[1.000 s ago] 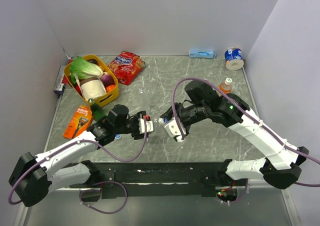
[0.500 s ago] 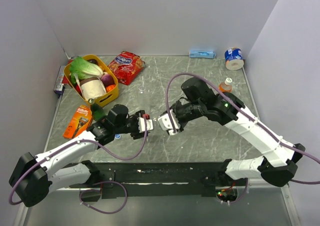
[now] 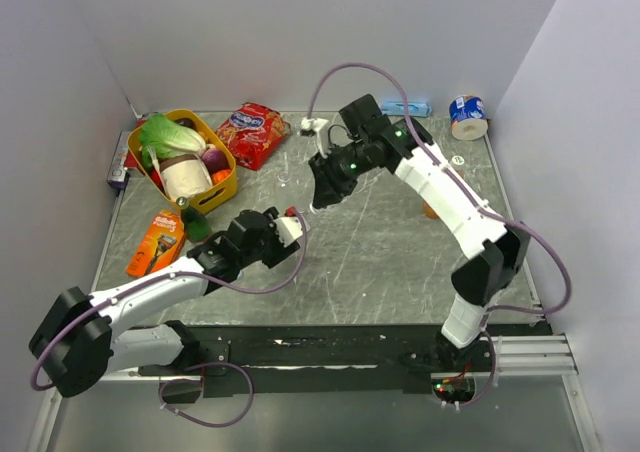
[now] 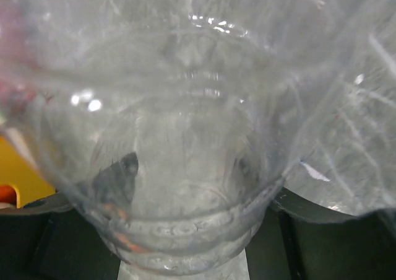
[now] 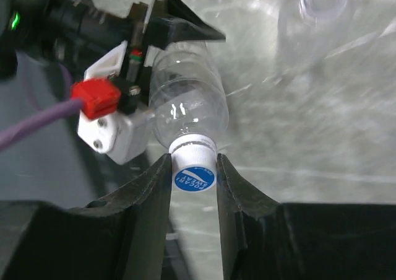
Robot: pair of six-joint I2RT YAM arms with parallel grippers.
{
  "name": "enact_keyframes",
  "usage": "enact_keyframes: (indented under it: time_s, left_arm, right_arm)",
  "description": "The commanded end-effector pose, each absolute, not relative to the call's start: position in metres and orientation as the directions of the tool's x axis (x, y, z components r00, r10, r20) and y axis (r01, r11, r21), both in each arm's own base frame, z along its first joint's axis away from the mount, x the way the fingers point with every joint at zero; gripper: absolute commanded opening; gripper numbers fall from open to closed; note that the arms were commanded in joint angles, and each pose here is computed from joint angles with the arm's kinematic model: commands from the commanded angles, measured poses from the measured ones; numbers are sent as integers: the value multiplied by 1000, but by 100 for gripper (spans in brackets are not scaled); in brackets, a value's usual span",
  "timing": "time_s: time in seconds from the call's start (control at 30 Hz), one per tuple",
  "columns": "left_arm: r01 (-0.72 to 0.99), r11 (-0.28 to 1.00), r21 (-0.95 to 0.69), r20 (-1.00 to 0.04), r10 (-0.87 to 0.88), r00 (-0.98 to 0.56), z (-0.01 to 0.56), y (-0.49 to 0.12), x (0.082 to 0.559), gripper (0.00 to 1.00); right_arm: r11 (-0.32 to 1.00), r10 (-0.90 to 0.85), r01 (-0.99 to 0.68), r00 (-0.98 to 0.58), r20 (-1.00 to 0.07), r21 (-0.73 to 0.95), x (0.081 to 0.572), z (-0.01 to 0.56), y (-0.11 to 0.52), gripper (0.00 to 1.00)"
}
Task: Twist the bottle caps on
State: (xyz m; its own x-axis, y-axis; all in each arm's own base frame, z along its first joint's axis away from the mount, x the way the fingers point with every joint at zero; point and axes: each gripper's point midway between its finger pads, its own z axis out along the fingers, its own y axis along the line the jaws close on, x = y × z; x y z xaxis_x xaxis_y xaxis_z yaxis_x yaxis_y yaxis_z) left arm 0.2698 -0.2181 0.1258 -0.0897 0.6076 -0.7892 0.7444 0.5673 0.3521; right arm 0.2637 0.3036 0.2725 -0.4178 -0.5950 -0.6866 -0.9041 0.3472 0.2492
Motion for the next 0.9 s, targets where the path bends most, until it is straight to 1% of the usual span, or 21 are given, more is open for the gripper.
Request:
enact_keyframes:
  time_s: [0.0, 0.03, 0.07, 0.1, 0.13, 0.17, 0.2, 0.27, 0.3, 0.37, 0.4, 0.47, 0.5, 0.53, 0.57, 0.6, 0.63, 0.67, 0.7, 0.77, 0.87]
  left_arm:
    - [567, 725, 390, -905, 415, 92, 233, -239, 313, 1]
    - [570, 720, 397, -899, 430, 82, 227, -238, 313, 1]
    - [575, 711, 405, -891, 447, 75, 222, -237, 312, 1]
    - [593, 692, 412, -882, 467, 67, 212, -236, 308, 1]
    - [604, 679, 417, -876, 478, 67, 208, -236, 305, 1]
    - [615, 670, 417, -871, 487, 60, 204, -235, 303, 1]
    - [637, 651, 412, -867, 495, 54, 198, -236, 298, 1]
    - [690, 598, 407, -848, 529, 41, 183, -236, 287, 1]
    - [732, 553, 399, -846, 530, 60, 181, -242, 278, 1]
    - [785, 469, 404, -828, 553, 96, 174, -245, 264, 1]
    - [838, 386, 386, -828, 546, 130, 170, -252, 249, 1]
    - [874, 276, 400, -797, 576, 183, 162, -252, 234, 1]
    - [885, 238, 401, -792, 575, 204, 163, -254, 229, 1]
    - [906, 170, 387, -794, 561, 233, 163, -259, 219, 1]
    - [912, 114, 394, -767, 587, 258, 156, -255, 214, 1]
    - [912, 95, 398, -763, 586, 272, 160, -257, 214, 1]
    - [915, 74, 396, -759, 587, 281, 160, -258, 213, 1]
    - [918, 45, 393, -750, 593, 292, 159, -257, 212, 1]
    - [918, 35, 395, -751, 588, 301, 163, -259, 213, 1]
    - [913, 1, 409, -741, 584, 331, 165, -260, 213, 1]
    - [907, -42, 418, -723, 590, 360, 166, -260, 214, 1]
  right_arm:
    - [433, -442, -490, -847, -296, 757, 224, 260, 311, 0]
    - [384, -436, -486, -845, -310, 785, 225, 271, 315, 1]
    - [359, -411, -488, -848, -335, 796, 233, 280, 314, 17]
    - [326, -381, -496, -848, -368, 805, 241, 298, 315, 51]
    - [300, -362, -507, -844, -395, 808, 247, 309, 314, 59]
    - [259, -328, -517, -841, -430, 816, 258, 325, 307, 64]
    - [218, -302, -581, -804, -511, 784, 266, 344, 304, 68]
    - [207, -269, -661, -748, -607, 722, 278, 358, 291, 70]
    - [226, -281, -744, -668, -689, 629, 286, 358, 278, 71]
    - [227, -334, -851, -525, -783, 474, 283, 357, 264, 70]
    - [179, -389, -929, -368, -844, 323, 274, 353, 254, 69]
    - [110, -418, -982, -186, -889, 154, 263, 351, 245, 66]
    - [50, -458, -998, -60, -887, 42, 260, 330, 239, 65]
    - [9, -441, -991, 115, -890, -132, 246, 347, 236, 65]
    - [-28, -447, -972, 220, -867, -233, 239, 344, 236, 65]
    - [-91, -473, -947, 314, -823, -309, 234, 318, 235, 64]
    - [-111, -471, -887, 445, -762, -449, 220, 328, 232, 64]
    - [-109, -440, -824, 541, -716, -556, 224, 335, 237, 64]
    - [-141, -441, -788, 592, -675, -599, 221, 318, 238, 65]
    - [-158, -402, -690, 698, -592, -706, 210, 329, 243, 66]
    - [-218, -368, -637, 755, -542, -739, 196, 323, 250, 66]
